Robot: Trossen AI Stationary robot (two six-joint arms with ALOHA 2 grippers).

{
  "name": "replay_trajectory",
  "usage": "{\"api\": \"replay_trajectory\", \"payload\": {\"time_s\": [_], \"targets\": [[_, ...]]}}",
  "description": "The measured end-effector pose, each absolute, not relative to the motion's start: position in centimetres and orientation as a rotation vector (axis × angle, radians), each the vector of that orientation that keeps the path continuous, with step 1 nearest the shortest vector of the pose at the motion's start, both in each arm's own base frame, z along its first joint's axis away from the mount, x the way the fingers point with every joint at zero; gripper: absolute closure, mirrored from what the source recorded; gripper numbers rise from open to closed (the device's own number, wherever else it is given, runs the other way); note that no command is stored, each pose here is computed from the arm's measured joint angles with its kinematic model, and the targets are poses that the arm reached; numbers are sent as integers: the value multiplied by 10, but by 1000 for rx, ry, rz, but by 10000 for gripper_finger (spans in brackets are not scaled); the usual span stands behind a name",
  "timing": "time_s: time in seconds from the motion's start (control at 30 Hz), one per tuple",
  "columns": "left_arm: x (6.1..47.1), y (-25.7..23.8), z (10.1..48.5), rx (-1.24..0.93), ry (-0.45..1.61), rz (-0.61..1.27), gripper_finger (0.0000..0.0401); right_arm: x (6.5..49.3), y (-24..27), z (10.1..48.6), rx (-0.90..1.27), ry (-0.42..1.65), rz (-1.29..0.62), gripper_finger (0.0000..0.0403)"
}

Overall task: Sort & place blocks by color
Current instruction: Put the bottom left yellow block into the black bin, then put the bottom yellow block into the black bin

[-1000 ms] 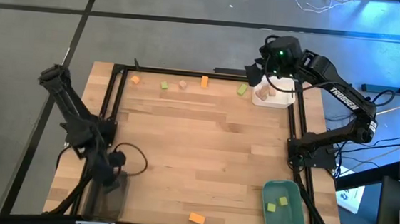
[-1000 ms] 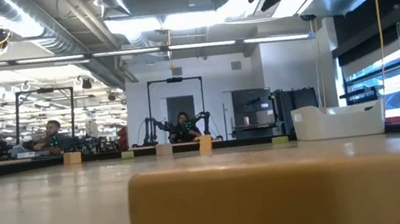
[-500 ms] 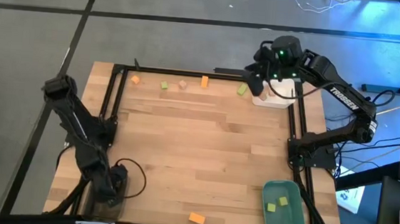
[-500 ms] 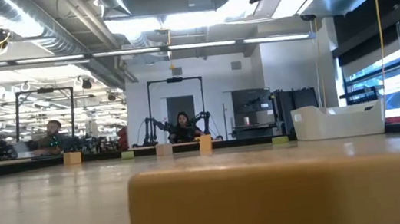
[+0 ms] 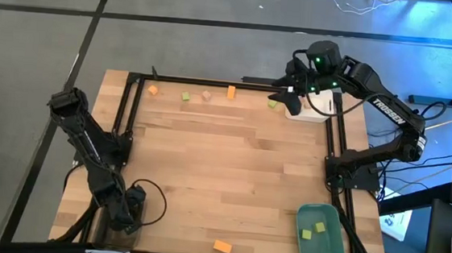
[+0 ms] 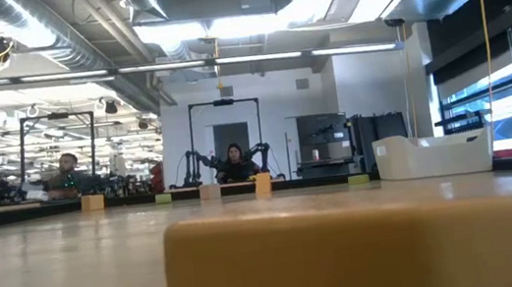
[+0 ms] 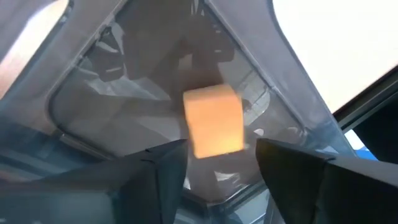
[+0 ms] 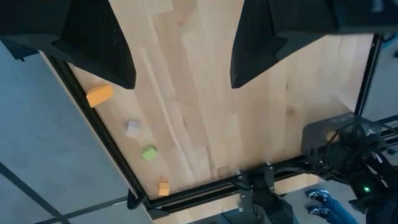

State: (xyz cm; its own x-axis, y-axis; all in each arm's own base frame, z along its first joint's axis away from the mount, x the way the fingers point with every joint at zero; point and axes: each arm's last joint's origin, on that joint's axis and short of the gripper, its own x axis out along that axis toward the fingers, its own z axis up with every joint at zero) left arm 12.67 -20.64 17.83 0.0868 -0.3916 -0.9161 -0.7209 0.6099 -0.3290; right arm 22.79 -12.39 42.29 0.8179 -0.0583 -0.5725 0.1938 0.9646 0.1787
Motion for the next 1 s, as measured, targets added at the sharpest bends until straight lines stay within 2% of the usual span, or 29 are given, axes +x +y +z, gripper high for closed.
{"api": "replay_trajectory", "payload": {"time_s": [0.3, 0.47, 0.67, 0.83, 1.0], "targets": [[131, -208, 197, -987, 1427, 305, 203, 230, -113, 422, 151, 595, 68, 141], [125, -200, 230, -945, 1319, 363, 202, 238, -86, 416, 89, 679, 149, 141], [112, -177, 281, -832, 1245, 435, 201, 246, -48, 413, 139, 755, 174, 141], [110, -162, 312, -662, 1112, 328, 201, 251, -13, 406, 150, 864, 146, 141], [114, -147, 326, -556, 1060, 231, 201, 257, 22, 397, 218, 947, 167, 141]]}}
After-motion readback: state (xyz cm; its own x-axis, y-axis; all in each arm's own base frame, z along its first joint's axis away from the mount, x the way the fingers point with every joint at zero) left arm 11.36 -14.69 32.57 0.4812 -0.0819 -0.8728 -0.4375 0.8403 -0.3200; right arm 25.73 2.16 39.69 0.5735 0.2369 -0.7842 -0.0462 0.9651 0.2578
